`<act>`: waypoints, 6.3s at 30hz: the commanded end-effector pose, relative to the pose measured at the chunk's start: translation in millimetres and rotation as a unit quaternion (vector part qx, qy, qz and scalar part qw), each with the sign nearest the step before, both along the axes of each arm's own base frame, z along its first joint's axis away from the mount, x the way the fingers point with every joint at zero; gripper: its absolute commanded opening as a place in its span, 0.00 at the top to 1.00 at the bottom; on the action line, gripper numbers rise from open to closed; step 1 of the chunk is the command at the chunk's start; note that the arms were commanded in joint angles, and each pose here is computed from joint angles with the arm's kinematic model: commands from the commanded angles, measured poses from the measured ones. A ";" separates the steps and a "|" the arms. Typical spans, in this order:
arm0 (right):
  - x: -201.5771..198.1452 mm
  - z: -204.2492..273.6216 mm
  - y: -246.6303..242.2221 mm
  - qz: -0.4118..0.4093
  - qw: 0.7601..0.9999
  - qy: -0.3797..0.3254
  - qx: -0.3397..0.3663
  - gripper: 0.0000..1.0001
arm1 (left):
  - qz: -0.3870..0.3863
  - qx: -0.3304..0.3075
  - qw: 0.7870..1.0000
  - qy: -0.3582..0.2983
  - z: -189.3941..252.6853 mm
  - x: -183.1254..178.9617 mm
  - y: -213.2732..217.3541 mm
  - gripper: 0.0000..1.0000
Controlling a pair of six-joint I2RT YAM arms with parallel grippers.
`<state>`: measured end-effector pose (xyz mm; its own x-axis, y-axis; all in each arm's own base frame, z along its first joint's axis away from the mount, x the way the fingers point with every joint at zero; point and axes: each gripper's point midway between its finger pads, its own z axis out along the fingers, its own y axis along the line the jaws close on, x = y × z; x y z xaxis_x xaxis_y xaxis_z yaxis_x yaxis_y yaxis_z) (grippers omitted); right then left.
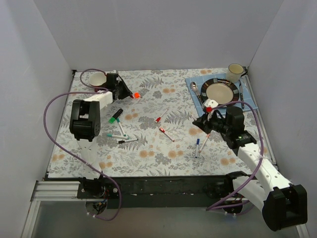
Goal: Open the pen caps
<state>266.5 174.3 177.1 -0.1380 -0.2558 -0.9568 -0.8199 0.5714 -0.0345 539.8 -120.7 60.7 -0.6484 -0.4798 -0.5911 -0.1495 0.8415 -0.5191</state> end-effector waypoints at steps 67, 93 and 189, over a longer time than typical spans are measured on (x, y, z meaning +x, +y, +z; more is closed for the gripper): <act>45.5 -87.3 -188.0 -0.293 0.922 0.193 -0.162 0.58 | -0.207 -0.084 0.937 -0.268 200.9 -247.8 -40.8 0.02; 29.6 -49.9 -71.4 0.086 0.974 0.121 -0.173 0.53 | -0.347 -0.104 0.926 -0.104 119.3 -279.4 -108.1 0.02; -17.7 -39.5 2.2 0.127 0.960 0.237 -0.073 0.99 | -0.310 -0.318 0.888 -0.119 144.7 -287.6 -217.9 0.08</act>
